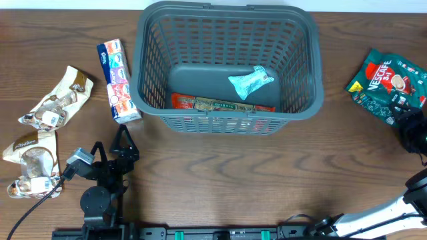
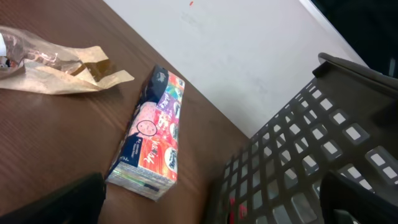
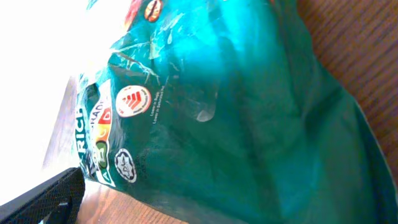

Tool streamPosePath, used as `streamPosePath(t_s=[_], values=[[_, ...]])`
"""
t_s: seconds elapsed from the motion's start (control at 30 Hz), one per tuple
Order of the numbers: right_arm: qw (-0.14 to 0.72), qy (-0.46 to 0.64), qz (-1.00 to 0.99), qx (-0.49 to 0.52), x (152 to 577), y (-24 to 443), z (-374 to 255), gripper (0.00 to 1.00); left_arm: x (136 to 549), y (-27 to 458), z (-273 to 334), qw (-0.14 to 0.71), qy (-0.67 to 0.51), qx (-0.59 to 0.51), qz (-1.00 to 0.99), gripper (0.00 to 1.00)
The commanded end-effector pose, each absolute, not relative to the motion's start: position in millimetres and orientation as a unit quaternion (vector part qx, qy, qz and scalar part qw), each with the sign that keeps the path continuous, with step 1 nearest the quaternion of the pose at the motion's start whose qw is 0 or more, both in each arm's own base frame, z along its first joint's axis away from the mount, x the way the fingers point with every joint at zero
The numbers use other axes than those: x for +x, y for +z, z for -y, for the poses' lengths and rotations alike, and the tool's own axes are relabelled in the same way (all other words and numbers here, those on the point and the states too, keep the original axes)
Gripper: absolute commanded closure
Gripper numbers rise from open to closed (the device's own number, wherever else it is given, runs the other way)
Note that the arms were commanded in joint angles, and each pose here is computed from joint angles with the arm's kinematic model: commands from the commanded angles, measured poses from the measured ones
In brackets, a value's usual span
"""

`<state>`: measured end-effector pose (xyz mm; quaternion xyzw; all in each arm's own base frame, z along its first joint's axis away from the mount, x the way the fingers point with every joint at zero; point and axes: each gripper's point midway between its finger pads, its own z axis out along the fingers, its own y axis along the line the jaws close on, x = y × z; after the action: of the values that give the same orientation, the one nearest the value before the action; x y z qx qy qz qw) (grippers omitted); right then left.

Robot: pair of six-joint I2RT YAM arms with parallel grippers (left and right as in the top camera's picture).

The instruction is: Pack container

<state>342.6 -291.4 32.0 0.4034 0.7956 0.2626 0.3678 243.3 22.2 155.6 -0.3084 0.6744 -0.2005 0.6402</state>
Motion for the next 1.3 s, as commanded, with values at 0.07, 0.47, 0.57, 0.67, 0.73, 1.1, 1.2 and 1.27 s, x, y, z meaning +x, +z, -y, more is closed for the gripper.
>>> streamPosePath(t_s=[0.07,0.47,0.57,0.67,0.73,1.1,1.2,1.27], values=[[0.346,0.264,-0.803,0.407,338,11,284,0.01,243,138,-24,0.625,-0.188,-0.314,-0.69,0.01],[0.29,0.175,-0.763,0.551,311,-14,320,0.01,243,138,-24,0.625,-0.188,-0.314,-0.69,0.01],[0.289,0.166,-0.746,0.577,310,-15,327,0.01,243,138,-24,0.625,-0.188,-0.314,-0.69,0.02],[0.298,0.169,-0.727,0.595,313,-11,333,0.01,243,138,-24,0.625,-0.188,-0.314,-0.69,0.01],[0.307,0.171,-0.717,0.602,316,-9,337,0.01,243,138,-24,0.625,-0.188,-0.314,-0.69,0.01],[0.328,0.171,-0.711,0.598,324,-8,337,0.01,243,138,-24,0.625,-0.188,-0.314,-0.69,0.01],[0.325,0.177,-0.714,0.594,328,-11,333,0.01,243,138,-24,0.625,-0.188,-0.314,-0.69,0.01],[0.32,0.188,-0.717,0.591,331,-18,328,0.01,243,138,-24,0.625,-0.188,-0.314,-0.69,0.01]])
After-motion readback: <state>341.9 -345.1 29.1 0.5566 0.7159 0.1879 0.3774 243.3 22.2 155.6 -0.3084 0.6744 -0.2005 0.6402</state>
